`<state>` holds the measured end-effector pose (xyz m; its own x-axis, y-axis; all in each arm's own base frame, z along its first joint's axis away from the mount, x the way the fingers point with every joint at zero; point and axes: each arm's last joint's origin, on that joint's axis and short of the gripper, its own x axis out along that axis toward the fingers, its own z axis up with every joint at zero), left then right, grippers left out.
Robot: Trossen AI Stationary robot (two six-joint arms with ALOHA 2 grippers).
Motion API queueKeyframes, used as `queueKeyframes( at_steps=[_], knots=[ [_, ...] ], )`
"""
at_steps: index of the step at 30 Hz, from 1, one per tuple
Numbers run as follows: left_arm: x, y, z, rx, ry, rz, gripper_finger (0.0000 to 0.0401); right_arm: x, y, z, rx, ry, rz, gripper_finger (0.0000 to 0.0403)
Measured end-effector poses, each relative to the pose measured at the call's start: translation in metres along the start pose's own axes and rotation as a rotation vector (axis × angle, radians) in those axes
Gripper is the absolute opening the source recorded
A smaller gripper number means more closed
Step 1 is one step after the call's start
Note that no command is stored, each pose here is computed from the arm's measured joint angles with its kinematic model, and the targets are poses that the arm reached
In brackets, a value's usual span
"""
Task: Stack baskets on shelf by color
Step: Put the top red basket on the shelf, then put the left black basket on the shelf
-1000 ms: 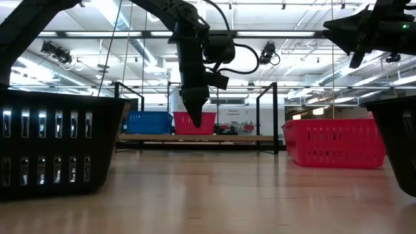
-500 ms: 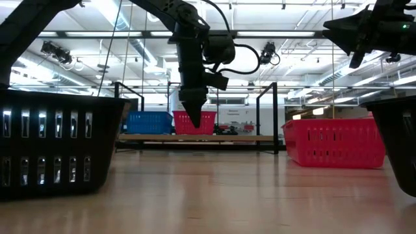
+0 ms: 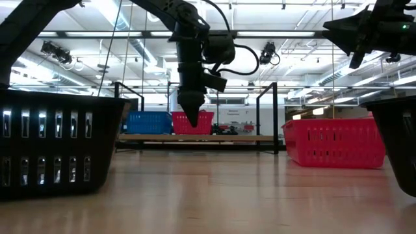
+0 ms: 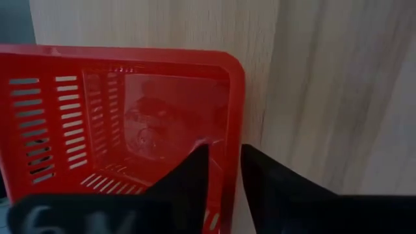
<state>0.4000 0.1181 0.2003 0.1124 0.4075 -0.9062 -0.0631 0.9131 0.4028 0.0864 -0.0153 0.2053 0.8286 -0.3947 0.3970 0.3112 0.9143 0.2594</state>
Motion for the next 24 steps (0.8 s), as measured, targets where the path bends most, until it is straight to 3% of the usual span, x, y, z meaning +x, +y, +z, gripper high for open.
queueKeyframes(
  at_steps=[9,17,24],
  knots=[
    [-0.013,-0.014,0.007,0.023,-0.018,-0.005,0.0103,0.000,0.000,0.000,0.000,0.000,0.000,0.0114],
    [-0.058,-0.020,0.026,0.049,-0.098,0.052,0.0099,0.000,0.000,0.000,0.000,0.000,0.000,0.0114],
    [-0.101,-0.033,0.034,-0.024,-0.156,-0.001,0.0102,0.000,0.000,-0.001,-0.003,0.007,-0.001,0.0114]
  ],
)
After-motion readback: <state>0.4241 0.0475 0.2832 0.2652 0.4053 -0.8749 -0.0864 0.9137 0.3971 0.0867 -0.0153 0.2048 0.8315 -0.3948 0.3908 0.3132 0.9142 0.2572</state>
